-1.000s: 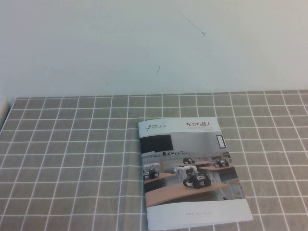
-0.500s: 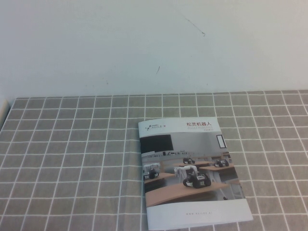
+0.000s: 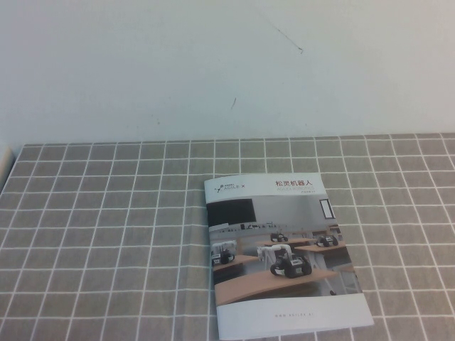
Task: Close book
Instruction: 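Close the open booklet and leave it lying on the table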
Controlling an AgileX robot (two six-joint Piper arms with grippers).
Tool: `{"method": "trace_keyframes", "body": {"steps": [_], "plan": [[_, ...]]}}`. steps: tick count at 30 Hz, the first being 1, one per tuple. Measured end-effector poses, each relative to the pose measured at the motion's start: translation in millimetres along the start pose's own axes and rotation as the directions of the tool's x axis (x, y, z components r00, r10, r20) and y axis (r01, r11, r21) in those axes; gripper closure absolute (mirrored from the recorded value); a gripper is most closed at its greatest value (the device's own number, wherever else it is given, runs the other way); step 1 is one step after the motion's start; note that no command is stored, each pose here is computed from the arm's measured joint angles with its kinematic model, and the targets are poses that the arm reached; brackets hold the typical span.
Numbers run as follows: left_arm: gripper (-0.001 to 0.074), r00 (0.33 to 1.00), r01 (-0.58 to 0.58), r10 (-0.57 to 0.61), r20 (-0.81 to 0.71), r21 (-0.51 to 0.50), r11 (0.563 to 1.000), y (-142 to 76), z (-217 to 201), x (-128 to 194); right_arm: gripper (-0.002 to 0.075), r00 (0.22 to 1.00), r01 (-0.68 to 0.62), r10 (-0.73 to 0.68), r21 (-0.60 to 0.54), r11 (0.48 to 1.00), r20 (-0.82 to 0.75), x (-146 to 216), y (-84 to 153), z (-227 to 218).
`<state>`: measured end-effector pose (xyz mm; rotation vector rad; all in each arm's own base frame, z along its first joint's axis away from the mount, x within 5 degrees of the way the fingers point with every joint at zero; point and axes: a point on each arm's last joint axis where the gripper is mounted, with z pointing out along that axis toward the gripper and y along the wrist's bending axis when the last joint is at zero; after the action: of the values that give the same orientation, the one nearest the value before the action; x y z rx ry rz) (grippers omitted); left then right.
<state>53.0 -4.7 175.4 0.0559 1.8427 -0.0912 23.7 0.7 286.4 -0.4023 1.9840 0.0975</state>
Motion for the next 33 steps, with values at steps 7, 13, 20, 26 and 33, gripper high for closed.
{"method": "trace_keyframes", "body": {"steps": [7,13,20,26,33], "plan": [[0.0739,1.0,0.0,0.0,-0.003,0.0,1.0,0,0,0,0.0729,1.0,0.0,0.0,0.0,1.0,0.0,0,0,0],[0.0739,1.0,0.0,0.0,-0.003,0.0,1.0,0,0,0,0.0729,1.0,0.0,0.0,0.0,1.0,0.0,0,0,0],[0.0739,1.0,0.002,-0.002,-0.003,0.001,1.0,0,0,0,0.0729,1.0,0.008,-0.008,0.0,1.0,0.0,0,0,0],[0.0739,1.0,0.002,-0.002,-0.003,0.001,1.0,0,0,0,0.0729,0.996,0.088,-0.089,0.087,0.992,0.014,-1,-4,-1],[0.0739,1.0,0.002,-0.002,-0.001,0.001,1.0,0,0,0,0.0729,0.992,0.028,-0.056,0.24,0.97,0.112,8,-7,22]]}}
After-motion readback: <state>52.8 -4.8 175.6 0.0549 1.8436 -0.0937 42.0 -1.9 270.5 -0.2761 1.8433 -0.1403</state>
